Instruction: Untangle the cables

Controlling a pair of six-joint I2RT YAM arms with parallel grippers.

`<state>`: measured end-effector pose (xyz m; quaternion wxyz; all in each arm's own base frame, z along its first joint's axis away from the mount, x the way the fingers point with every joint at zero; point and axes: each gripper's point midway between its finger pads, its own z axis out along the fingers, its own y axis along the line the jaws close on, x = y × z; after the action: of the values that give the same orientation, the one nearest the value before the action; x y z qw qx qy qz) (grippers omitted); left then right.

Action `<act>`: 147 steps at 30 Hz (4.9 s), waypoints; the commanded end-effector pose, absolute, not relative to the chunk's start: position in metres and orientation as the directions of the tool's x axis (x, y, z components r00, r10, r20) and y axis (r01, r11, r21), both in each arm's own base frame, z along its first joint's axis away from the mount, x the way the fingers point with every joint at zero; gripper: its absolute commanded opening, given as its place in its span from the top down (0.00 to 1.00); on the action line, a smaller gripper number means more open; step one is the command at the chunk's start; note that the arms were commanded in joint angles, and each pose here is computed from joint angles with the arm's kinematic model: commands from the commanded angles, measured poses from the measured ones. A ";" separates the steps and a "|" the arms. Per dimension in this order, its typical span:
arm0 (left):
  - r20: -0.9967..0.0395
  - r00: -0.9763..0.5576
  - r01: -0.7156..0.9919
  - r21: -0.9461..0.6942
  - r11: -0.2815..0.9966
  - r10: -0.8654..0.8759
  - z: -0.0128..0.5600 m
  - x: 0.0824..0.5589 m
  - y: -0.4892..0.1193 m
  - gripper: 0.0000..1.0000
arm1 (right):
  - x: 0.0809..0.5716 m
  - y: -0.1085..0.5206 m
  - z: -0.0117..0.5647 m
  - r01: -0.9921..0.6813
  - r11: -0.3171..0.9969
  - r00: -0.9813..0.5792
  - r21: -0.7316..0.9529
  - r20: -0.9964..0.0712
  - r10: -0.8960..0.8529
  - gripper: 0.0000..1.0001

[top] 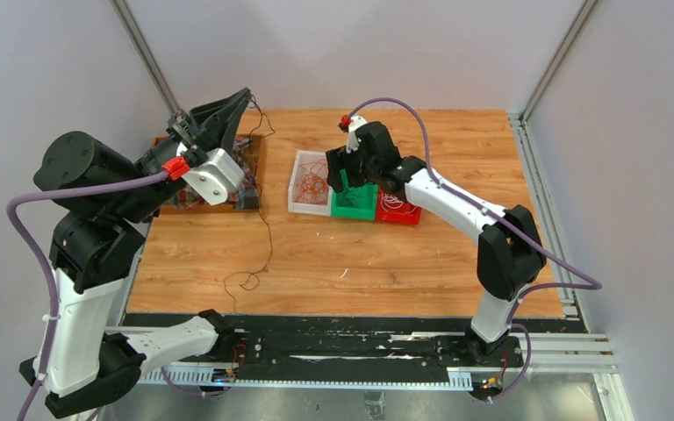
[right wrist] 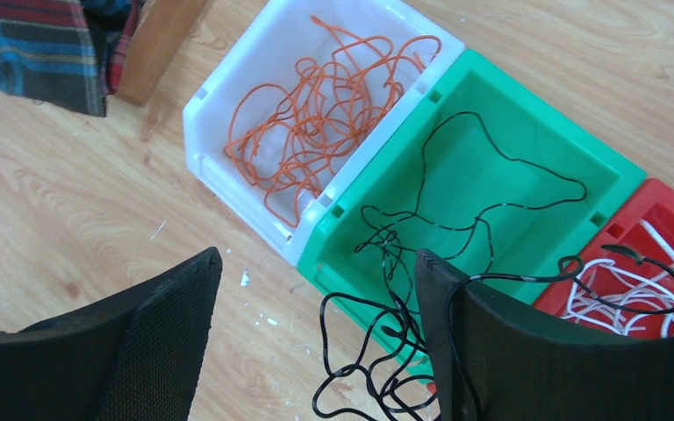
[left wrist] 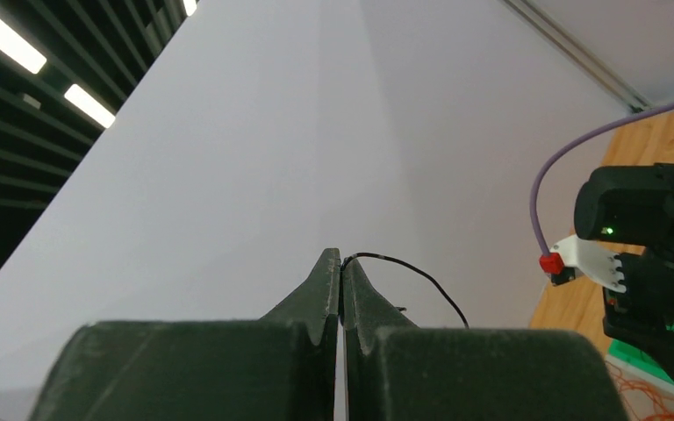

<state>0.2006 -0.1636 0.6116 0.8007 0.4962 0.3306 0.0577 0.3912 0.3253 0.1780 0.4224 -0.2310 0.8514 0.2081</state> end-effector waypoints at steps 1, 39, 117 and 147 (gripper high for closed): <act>-0.510 0.762 0.287 0.818 0.498 0.399 0.601 0.201 -0.168 1.00 | 0.376 0.332 0.199 -0.634 0.727 -0.556 0.262 -0.809 -0.193 0.19; -0.792 0.583 0.480 0.515 0.710 0.180 0.609 0.347 -0.265 1.00 | 0.326 0.189 0.273 -0.359 0.870 -0.377 0.339 -0.905 0.197 0.39; -0.761 -0.135 0.777 0.316 0.544 0.635 0.155 0.455 -0.341 1.00 | 0.301 0.135 0.256 -0.212 0.910 -0.401 0.356 -0.881 0.251 0.47; -0.833 -0.184 0.956 -0.028 0.292 0.522 0.241 0.348 -0.316 0.03 | 0.321 0.189 0.271 -0.286 0.765 -0.528 0.577 -0.761 0.377 0.47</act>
<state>0.3773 -0.3159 0.2238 0.3876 0.5015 0.7329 -0.2475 0.3144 0.1767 0.2462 0.4808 0.0157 0.8268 0.2916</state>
